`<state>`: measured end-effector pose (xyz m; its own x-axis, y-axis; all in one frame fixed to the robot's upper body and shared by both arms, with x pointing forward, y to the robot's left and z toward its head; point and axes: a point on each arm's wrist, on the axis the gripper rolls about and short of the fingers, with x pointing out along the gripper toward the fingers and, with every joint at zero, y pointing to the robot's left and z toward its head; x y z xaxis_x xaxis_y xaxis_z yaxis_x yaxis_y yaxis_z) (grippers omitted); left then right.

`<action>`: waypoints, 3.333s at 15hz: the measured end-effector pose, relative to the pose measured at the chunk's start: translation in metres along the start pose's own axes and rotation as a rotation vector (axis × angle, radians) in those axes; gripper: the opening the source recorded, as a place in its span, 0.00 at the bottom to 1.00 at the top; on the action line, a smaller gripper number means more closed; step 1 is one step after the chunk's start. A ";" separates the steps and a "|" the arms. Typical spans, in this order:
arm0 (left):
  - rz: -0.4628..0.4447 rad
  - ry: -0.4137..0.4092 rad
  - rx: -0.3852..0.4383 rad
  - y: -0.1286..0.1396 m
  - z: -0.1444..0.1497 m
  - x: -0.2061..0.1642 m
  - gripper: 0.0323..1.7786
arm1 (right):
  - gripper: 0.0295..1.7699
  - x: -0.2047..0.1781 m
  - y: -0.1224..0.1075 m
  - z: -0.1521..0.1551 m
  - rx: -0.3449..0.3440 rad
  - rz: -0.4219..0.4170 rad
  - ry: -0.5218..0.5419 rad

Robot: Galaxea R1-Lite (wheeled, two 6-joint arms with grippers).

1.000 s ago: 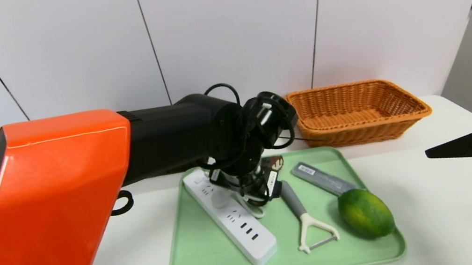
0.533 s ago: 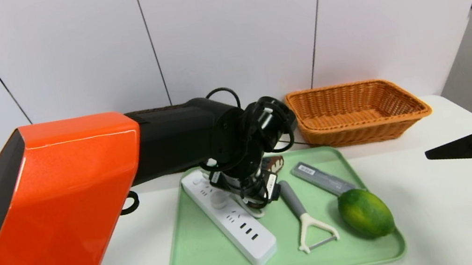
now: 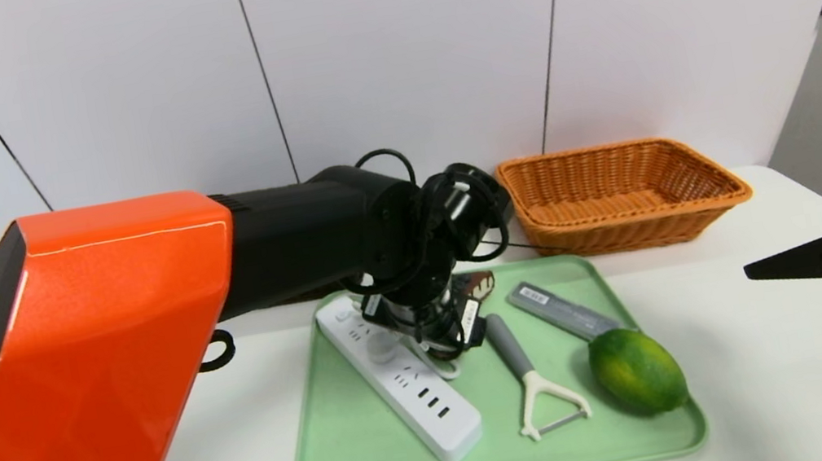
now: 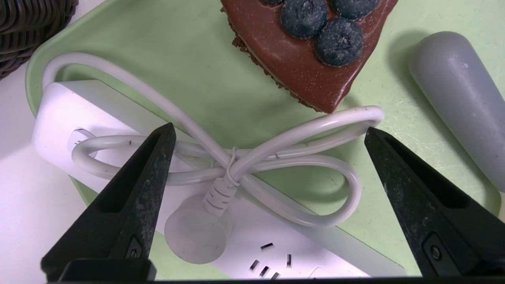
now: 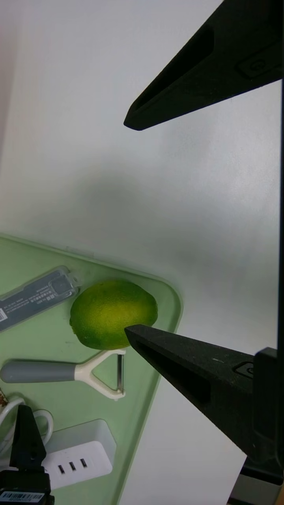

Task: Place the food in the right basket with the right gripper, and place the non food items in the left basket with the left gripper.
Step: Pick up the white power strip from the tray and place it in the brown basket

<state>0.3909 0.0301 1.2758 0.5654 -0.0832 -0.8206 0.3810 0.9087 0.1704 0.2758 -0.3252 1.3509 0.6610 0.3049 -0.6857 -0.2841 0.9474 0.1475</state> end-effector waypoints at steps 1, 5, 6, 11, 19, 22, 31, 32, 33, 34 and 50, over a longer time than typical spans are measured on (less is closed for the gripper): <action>0.001 0.001 -0.003 0.000 0.000 0.000 0.95 | 0.96 0.000 0.000 0.000 0.001 0.000 -0.001; 0.003 0.006 -0.004 -0.001 -0.001 0.003 0.95 | 0.96 -0.001 0.000 -0.001 0.001 0.001 -0.001; 0.006 0.009 -0.005 -0.002 -0.001 0.005 0.95 | 0.96 0.000 0.000 -0.002 0.002 0.001 0.001; 0.011 0.025 -0.004 -0.004 -0.003 0.013 0.95 | 0.96 0.000 0.000 -0.002 0.002 0.001 0.005; 0.010 0.031 -0.002 -0.005 -0.004 0.016 0.95 | 0.96 0.000 0.000 -0.002 0.002 0.001 0.004; 0.011 0.033 -0.002 -0.005 -0.004 0.016 0.85 | 0.96 0.001 0.000 -0.002 0.002 0.001 0.005; 0.015 0.055 0.007 -0.004 -0.007 0.016 0.24 | 0.96 0.000 0.000 -0.002 0.002 0.001 0.003; 0.015 0.057 0.008 -0.004 -0.007 0.015 0.20 | 0.96 0.000 0.000 -0.002 0.002 0.001 0.003; 0.015 0.055 0.007 -0.003 -0.007 0.013 0.20 | 0.96 0.000 0.000 -0.002 0.002 0.001 0.003; 0.015 0.055 0.008 -0.003 -0.007 0.012 0.20 | 0.96 0.000 0.000 -0.002 0.001 0.001 0.003; -0.014 -0.036 -0.048 0.029 -0.004 -0.074 0.13 | 0.96 -0.002 0.001 -0.006 0.001 0.001 0.000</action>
<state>0.3571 0.0646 1.3391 0.5863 -0.1096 -0.8027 0.3536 0.9261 0.1318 0.2697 -0.3254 1.3484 0.6604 0.3057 -0.6858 -0.2836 0.9473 0.1491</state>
